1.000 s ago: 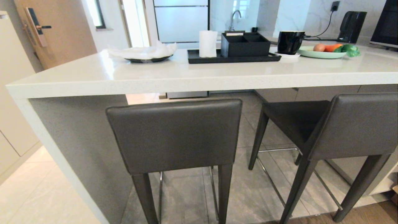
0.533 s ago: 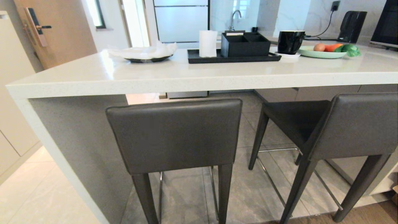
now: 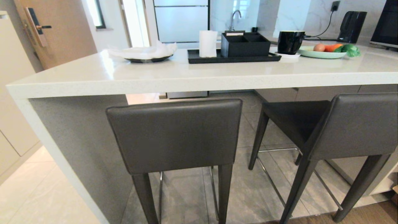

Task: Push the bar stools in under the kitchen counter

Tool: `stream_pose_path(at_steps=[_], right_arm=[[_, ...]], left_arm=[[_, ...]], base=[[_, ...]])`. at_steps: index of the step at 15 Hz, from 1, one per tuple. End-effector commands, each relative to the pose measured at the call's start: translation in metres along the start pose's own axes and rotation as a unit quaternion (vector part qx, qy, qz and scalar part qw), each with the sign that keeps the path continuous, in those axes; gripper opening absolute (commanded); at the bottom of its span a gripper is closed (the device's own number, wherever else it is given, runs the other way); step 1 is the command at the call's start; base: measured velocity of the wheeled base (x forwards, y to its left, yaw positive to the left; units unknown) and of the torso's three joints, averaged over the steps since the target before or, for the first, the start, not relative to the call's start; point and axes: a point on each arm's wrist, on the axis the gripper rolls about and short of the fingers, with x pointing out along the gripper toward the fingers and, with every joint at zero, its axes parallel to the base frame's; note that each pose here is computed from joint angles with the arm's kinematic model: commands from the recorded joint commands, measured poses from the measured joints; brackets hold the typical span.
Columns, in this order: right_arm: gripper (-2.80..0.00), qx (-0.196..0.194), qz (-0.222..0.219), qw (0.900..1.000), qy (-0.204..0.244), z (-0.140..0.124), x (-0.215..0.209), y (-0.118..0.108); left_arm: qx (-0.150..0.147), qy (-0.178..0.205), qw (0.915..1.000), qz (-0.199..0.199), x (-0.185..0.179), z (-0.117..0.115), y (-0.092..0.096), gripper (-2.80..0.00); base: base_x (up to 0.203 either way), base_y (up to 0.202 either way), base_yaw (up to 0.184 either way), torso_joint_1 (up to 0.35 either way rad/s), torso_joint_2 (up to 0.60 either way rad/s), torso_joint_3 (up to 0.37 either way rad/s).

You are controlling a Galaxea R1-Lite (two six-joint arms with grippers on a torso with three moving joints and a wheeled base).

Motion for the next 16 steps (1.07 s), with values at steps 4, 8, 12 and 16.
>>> stream_pose_path(at_steps=[4,8,12,16], right_arm=[[-2.80,-0.001,0.001,1.000,0.001,-0.0006,0.0002,0.0001],[-2.80,-0.001,0.001,1.000,0.002,-0.0009,0.0003,0.0001],[-2.80,0.000,0.000,1.000,0.001,-0.0005,0.0002,0.0000],[-2.80,0.000,0.000,1.000,0.001,-0.0005,0.0002,0.0000]], left_arm=[[-0.004,0.002,1.0000,0.000,0.0003,-0.0003,0.0000,-2.80],[-0.005,0.001,1.0000,0.000,0.0003,-0.0002,0.0000,-2.80],[-0.005,0.001,1.0000,-0.001,0.0003,-0.0002,0.0000,-2.80],[-0.007,0.001,1.0000,0.000,0.0003,-0.0001,-0.0001,-2.80]], base=[[0.000,0.000,0.000,0.000,0.00,0.000],[-0.080,0.000,0.000,0.005,0.00,0.000],[-0.057,0.000,-0.002,-0.004,0.00,0.002],[0.000,0.000,0.000,0.000,0.00,0.000]])
